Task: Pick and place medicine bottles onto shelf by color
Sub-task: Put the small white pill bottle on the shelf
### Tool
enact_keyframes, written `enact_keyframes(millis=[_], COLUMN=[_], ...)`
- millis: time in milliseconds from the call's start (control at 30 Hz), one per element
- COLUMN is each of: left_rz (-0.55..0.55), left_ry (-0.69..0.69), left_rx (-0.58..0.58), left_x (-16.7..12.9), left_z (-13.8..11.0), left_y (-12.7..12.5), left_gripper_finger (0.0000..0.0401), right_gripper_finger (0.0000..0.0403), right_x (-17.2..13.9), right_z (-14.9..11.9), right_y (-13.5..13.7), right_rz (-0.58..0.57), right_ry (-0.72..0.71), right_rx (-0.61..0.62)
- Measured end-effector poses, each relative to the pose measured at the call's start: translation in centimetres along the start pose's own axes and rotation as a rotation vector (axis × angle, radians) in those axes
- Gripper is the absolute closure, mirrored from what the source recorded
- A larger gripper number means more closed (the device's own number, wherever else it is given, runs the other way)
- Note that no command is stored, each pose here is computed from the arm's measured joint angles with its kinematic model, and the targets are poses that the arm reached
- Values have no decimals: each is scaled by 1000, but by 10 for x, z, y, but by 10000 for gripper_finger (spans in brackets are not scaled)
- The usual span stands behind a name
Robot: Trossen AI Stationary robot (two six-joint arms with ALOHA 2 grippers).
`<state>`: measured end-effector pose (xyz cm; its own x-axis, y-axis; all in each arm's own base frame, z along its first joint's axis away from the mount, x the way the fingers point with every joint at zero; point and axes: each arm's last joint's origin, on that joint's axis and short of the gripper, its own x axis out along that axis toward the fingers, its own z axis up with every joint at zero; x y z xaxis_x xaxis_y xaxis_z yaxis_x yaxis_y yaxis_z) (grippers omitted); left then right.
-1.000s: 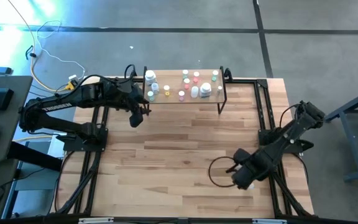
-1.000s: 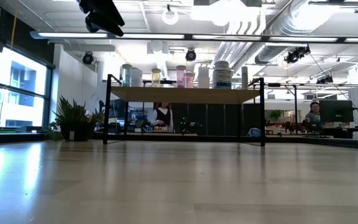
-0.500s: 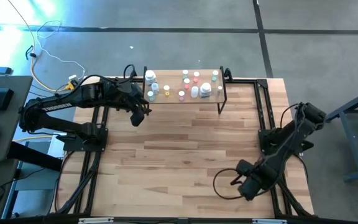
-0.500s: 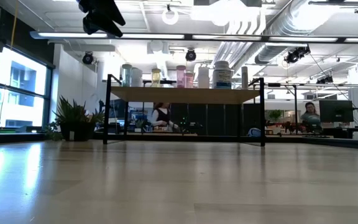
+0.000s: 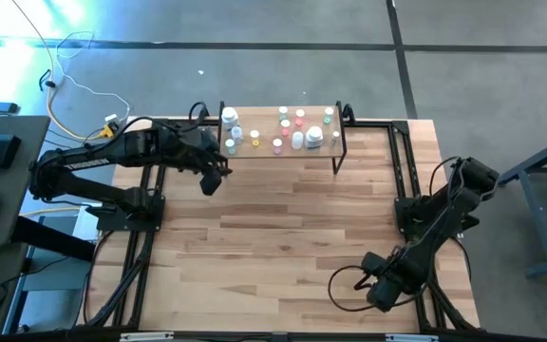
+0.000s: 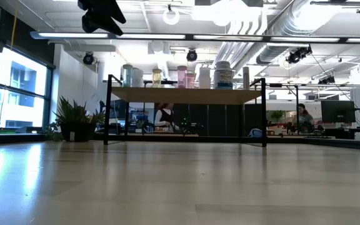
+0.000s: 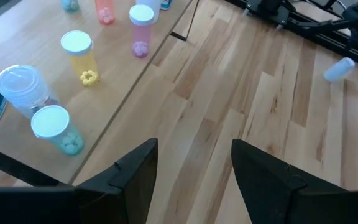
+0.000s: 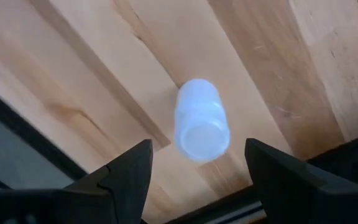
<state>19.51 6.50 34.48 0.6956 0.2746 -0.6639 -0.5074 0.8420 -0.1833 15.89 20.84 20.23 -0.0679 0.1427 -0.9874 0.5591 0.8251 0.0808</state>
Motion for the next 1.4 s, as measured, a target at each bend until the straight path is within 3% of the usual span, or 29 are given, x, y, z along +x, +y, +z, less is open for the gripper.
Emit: enact_keyframes(millis=[300,700,1067,1400], left_rz=[27,26,26,26], left_ry=[-11,-11,-12,-9], left_rx=[12,15,17,61], left_x=[-1,-1,-1,-1], left_z=[-3,-3,-3,-3], left_y=[-9,-10,-10,-10], left_gripper_finger=[206,206,206,206], right_gripper_finger=[165,292,292,291], right_x=[13,13,-4,-46], right_z=[-3,-2,15,60], right_y=[-4,-4,7,21], right_rz=[3,8,90,245], right_ry=[3,4,24,-50], right_rx=[22,22,62,144])
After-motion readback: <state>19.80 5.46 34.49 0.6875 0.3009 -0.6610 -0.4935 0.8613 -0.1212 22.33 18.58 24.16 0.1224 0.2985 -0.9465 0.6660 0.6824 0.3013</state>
